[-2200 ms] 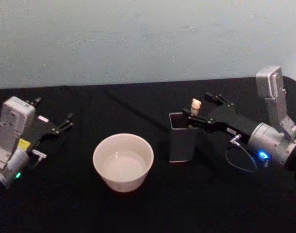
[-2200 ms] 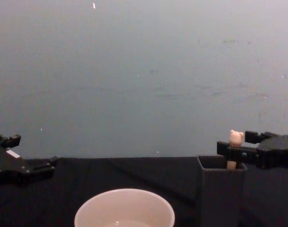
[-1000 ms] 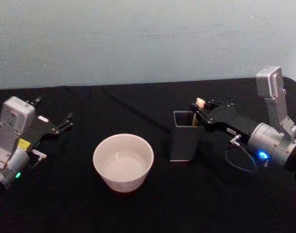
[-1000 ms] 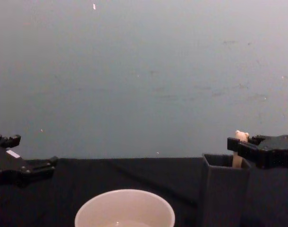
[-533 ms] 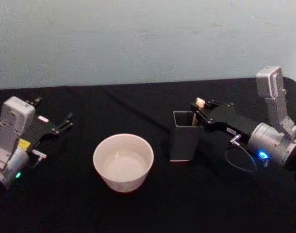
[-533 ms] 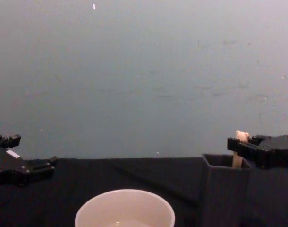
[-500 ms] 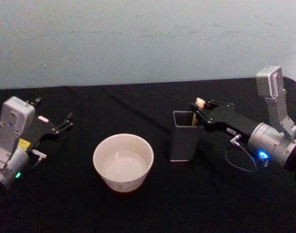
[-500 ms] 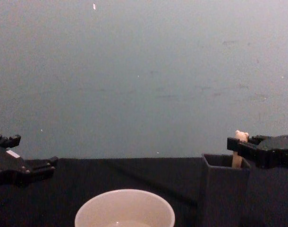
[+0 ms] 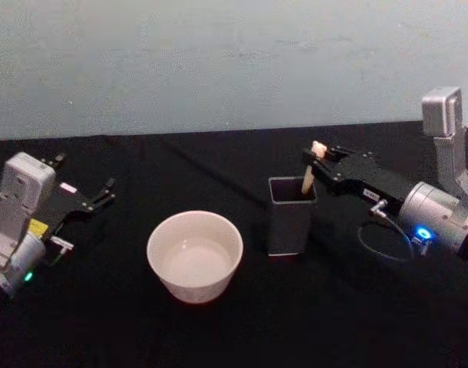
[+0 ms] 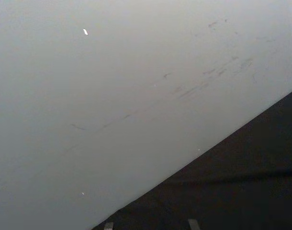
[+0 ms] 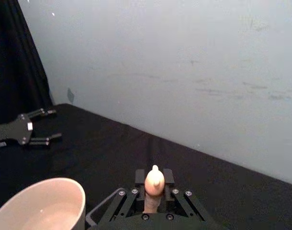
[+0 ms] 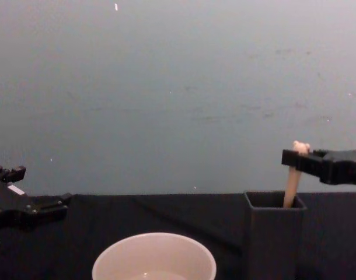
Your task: Pick up the stirring spoon with one hand, stir inside the cup, then place it back in its original position.
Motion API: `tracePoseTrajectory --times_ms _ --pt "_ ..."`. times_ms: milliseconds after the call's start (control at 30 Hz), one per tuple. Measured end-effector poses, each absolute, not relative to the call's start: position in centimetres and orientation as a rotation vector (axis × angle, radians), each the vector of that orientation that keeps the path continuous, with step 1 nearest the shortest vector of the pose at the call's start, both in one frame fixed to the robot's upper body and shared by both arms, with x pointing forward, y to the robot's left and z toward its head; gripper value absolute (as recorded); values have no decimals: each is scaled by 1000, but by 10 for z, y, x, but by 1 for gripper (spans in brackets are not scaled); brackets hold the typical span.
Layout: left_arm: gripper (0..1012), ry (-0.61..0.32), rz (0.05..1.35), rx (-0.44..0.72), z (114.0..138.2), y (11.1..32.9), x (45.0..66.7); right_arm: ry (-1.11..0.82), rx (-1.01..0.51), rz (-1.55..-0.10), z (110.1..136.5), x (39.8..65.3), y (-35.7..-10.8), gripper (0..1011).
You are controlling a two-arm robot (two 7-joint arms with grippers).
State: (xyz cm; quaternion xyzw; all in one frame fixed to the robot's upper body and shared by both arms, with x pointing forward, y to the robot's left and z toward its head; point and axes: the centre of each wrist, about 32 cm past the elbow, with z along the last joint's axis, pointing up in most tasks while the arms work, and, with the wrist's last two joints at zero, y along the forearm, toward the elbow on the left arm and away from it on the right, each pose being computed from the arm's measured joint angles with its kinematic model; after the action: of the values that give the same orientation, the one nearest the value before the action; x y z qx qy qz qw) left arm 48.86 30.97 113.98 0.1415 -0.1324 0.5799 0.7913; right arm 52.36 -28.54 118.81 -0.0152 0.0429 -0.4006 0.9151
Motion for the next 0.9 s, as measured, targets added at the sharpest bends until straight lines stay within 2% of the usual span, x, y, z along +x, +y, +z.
tracePoseTrajectory --times_ms 900 --pt "1001 -285 1248 305 1140 310 489 22 142 -806 1235 520 -293 215"
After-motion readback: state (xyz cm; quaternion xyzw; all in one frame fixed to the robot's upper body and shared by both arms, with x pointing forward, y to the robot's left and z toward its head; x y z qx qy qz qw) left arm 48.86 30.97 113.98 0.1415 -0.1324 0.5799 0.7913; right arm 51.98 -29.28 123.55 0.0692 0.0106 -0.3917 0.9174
